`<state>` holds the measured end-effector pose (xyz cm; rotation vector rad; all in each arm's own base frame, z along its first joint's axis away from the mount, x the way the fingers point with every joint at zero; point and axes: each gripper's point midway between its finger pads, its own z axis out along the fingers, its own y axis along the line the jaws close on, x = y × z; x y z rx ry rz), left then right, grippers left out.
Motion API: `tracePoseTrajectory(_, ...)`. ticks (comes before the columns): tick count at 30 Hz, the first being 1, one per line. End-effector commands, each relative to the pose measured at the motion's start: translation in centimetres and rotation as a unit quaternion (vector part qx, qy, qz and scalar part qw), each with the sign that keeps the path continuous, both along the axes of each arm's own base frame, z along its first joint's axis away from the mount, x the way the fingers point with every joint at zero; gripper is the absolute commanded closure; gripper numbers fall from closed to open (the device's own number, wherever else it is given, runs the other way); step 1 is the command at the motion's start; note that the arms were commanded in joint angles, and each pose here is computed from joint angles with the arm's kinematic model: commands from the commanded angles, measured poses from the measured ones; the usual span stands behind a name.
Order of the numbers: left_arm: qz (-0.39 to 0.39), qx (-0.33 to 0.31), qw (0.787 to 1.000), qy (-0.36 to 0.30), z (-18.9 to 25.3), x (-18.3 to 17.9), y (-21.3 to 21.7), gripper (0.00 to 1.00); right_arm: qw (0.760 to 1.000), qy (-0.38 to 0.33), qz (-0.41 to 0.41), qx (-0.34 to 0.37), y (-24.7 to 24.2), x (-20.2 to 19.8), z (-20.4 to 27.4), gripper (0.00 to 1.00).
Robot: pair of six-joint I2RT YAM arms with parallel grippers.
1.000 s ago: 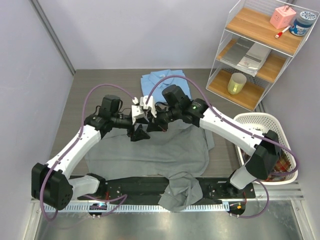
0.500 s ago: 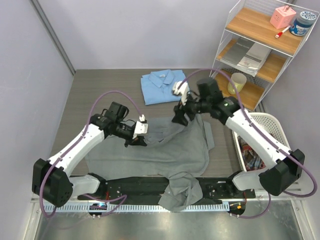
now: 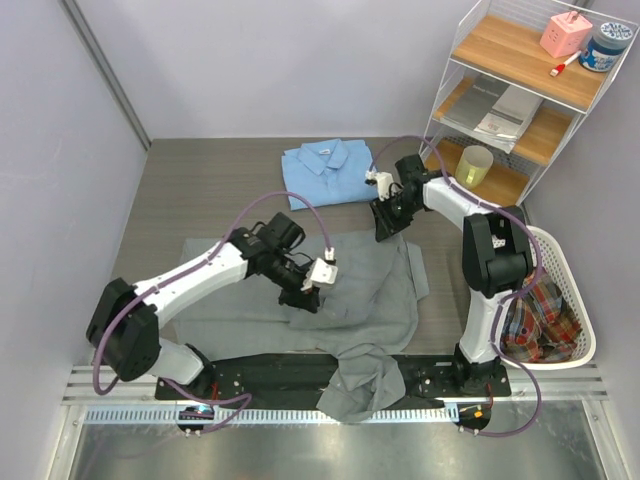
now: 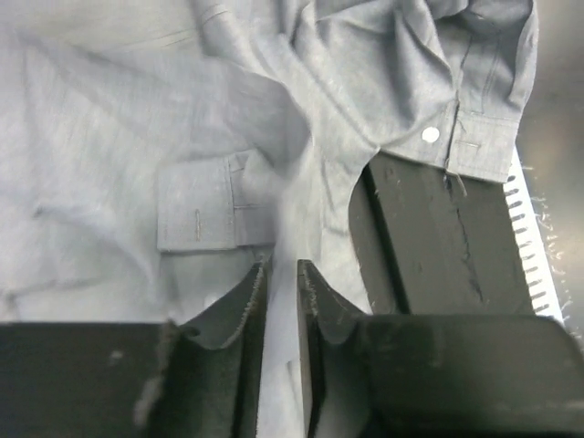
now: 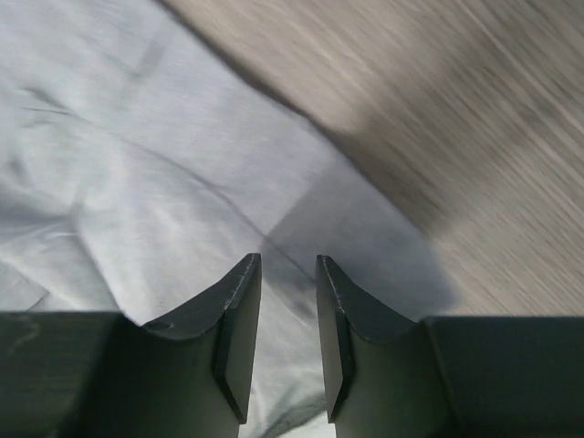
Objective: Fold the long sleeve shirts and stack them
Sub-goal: Fold the shirt
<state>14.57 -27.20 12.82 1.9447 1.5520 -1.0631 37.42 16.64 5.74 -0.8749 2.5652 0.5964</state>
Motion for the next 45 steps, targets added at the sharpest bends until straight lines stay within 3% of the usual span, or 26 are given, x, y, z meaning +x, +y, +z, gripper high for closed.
tracePoseTrajectory(1,0.003,0.006,1.000,0.008,0.1,-0.5,-2.9,0.72,0.999,-0.016,-0.020,-0.040,-2.3,2.4,-0.4,0.64)
tracePoseTrajectory(4,-0.013,0.000,1.000,0.025,0.2,-1.4,-3.2,0.56,0.997,0.015,-0.038,-0.061,-4.3,2.2,-2.8,0.64)
tracePoseTrajectory(7,0.053,0.009,0.998,0.010,-0.3,1.0,-3.8,0.51,0.998,0.029,-0.037,-0.042,-4.2,1.8,-2.9,0.63)
tracePoseTrajectory(11,0.126,0.046,0.991,-0.012,-1.9,5.3,-3.8,0.51,0.999,0.030,-0.030,0.019,-2.1,1.3,-0.1,0.60)
tracePoseTrajectory(15,0.115,0.067,0.991,-0.014,-3.3,6.9,-4.4,0.52,0.999,0.010,-0.017,0.049,-1.0,0.8,3.2,0.60)
tracePoseTrajectory(21,-0.029,0.081,0.996,0.004,-4.5,5.9,-2.6,0.53,0.996,0.031,0.012,0.088,0.6,-2.9,5.9,0.60)
tracePoseTrajectory(24,-0.060,0.073,0.995,0.037,-3.4,4.3,-2.5,0.55,0.994,0.049,0.018,0.101,1.2,-4.6,5.6,0.61)
tracePoseTrajectory(29,-0.070,0.054,0.996,0.030,-3.0,3.5,-4.1,0.55,0.990,0.078,0.019,0.118,1.9,-6.4,5.1,0.68)
tracePoseTrajectory(45,-0.047,0.115,0.992,-0.032,-10.1,5.9,-6.4,0.45,0.989,0.123,0.007,0.076,0.6,-9.2,-0.3,0.72)
